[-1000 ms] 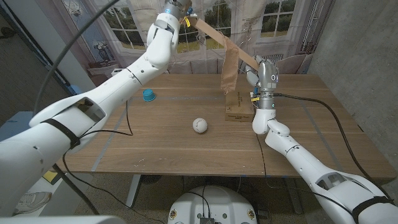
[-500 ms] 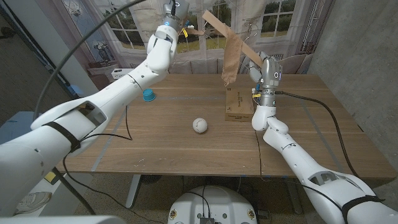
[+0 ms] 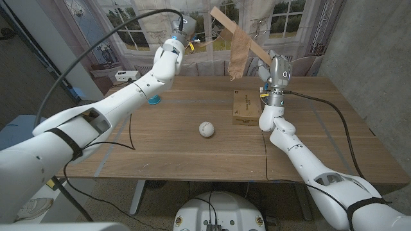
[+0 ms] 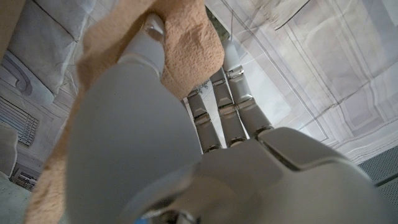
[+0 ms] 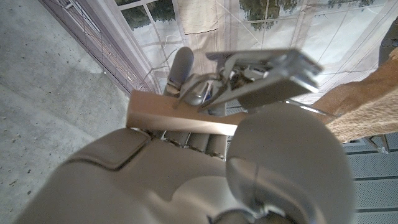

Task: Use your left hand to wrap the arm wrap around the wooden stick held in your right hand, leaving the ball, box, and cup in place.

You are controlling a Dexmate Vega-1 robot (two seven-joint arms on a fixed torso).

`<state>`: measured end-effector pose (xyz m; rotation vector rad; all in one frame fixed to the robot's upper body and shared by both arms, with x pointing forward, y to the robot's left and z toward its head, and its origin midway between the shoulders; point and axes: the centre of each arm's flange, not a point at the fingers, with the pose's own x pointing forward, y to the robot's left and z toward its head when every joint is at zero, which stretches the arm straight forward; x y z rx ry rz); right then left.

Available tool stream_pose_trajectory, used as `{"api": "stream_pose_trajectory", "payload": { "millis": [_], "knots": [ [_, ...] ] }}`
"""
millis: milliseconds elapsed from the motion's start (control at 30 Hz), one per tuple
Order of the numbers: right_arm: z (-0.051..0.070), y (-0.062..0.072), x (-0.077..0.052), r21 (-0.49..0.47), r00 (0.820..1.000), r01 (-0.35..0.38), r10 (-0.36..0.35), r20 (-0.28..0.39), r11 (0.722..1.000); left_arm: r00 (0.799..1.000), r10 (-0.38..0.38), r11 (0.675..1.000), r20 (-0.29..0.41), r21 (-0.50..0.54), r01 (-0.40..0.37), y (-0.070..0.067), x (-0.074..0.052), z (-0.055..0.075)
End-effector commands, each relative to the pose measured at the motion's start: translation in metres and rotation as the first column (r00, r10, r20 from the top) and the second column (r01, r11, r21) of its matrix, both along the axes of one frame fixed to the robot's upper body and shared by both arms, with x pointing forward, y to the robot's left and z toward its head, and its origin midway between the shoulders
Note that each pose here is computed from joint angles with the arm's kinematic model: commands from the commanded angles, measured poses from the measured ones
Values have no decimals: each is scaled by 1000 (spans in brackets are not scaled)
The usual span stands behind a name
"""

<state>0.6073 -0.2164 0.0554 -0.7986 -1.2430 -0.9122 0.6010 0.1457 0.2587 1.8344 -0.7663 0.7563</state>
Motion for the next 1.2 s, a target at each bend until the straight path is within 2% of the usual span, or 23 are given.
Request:
{"api": "stream_pose_trajectory", "payload": {
  "millis": [33, 300, 567, 733, 1200],
  "knots": [
    [8, 0, 9, 17, 998, 52, -51, -25, 999, 995, -74, 997, -74, 18, 75, -12, 7, -25],
    [10, -4, 21, 32, 993, 94, -92, -69, 995, 981, -163, 986, -106, 4, 165, -22, 4, -33],
    [10, -9, 29, 51, 990, 105, -100, -98, 993, 961, -233, 972, -151, 5, 237, -33, 4, -42],
    [11, -12, 32, 84, 989, 109, -100, -108, 990, 948, -262, 963, -182, 22, 270, -42, 7, -52],
    [14, -10, 38, 94, 986, 126, -114, -120, 988, 926, -301, 950, -229, 13, 312, -49, 12, -66]
  ]
}}
